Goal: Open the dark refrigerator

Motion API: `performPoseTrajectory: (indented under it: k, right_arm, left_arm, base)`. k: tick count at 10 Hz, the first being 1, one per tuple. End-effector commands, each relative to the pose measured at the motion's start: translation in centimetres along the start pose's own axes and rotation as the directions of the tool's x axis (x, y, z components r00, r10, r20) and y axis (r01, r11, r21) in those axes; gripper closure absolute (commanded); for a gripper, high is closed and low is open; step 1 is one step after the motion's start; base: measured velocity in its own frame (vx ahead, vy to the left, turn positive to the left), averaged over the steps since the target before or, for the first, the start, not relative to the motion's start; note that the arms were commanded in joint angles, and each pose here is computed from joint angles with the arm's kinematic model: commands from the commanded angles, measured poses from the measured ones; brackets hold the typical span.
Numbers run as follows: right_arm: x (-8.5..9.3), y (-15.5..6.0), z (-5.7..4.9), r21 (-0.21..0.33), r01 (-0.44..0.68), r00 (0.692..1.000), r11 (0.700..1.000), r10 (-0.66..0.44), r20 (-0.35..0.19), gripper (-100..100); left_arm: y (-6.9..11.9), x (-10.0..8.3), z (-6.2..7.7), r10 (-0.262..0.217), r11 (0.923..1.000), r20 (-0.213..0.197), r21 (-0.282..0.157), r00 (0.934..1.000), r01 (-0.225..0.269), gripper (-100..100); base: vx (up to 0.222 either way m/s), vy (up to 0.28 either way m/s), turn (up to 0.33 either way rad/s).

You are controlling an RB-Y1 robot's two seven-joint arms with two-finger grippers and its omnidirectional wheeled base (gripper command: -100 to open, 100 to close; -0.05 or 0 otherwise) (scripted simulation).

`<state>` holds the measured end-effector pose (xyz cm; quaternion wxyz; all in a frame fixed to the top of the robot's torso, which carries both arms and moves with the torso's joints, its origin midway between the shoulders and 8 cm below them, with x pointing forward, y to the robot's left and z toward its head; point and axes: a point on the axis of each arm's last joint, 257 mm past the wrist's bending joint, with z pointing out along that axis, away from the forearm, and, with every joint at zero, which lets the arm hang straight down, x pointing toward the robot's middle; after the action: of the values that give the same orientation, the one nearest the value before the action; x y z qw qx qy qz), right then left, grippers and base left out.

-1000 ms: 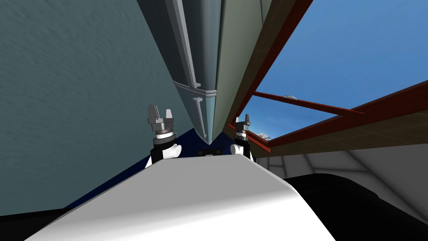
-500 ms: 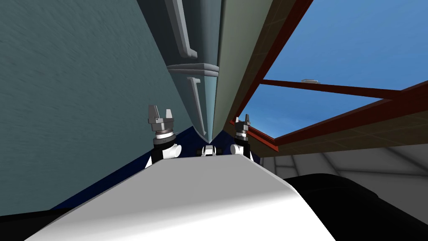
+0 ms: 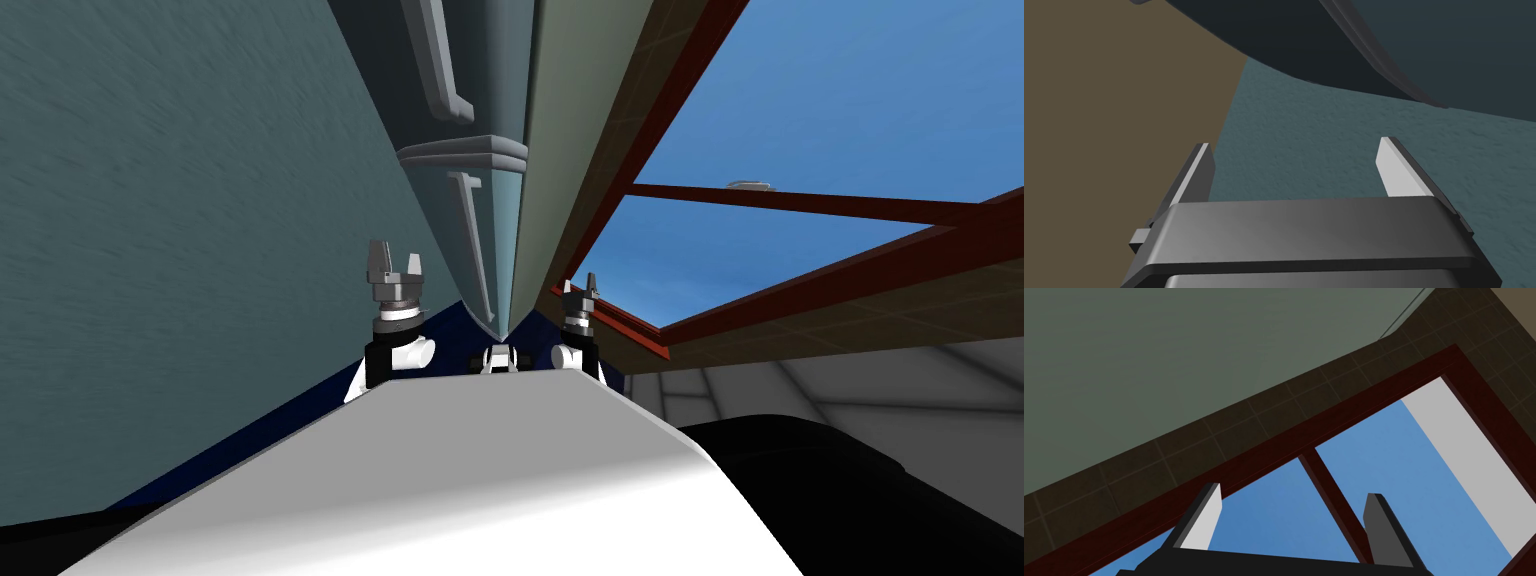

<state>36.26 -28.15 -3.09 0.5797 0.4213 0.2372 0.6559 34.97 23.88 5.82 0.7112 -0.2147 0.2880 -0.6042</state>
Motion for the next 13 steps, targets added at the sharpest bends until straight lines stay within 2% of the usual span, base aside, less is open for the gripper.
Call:
performPoseTrajectory:
  k: [1,4,6,10,11,13]
  right_arm:
    - [0.0,0.0,0.0,0.0,0.0,1.0,1.0,0.0,0.0,0]
    - [0.0,0.0,0.0,0.0,0.0,1.0,1.0,0.0,0.0,0]
    - [0.0,0.0,0.0,0.0,0.0,1.0,1.0,0.0,0.0,0]
    - [0.0,0.0,0.0,0.0,0.0,1.0,1.0,0.0,0.0,0]
    - [0.0,0.0,0.0,0.0,0.0,1.0,1.0,0.0,0.0,0]
    - [0.0,0.0,0.0,0.0,0.0,1.0,1.0,0.0,0.0,0]
  left_arm:
    - [0.2,1.2,2.0,-0.029,0.9996,-0.031,0.002,0.9991,0.029,-100]
    - [0.2,2.8,4.5,-0.067,0.9977,-0.063,0.001,0.9958,0.067,-100]
    - [0.1,3.3,5.3,-0.08,0.9968,-0.072,0.001,0.9942,0.08,-100]
    - [-0.1,5.4,8.2,-0.123,0.9923,-0.109,-0.009,0.9863,0.123,-100]
    - [-0.3,5.5,8.4,-0.124,0.9922,-0.11,-0.002,0.9861,0.125,-100]
    - [-0.5,6.5,9.7,-0.145,0.9894,-0.127,-0.007,0.9813,0.145,-100]
  base:
    - [-0.005,0.038,-0.021]
    - [-0.005,0.039,-0.021]
    - [-0.002,0.036,-0.017]
    - [-0.005,0.034,-0.019]
    - [-0.004,0.029,-0.007]
    - [-0.004,0.023,-0.016]
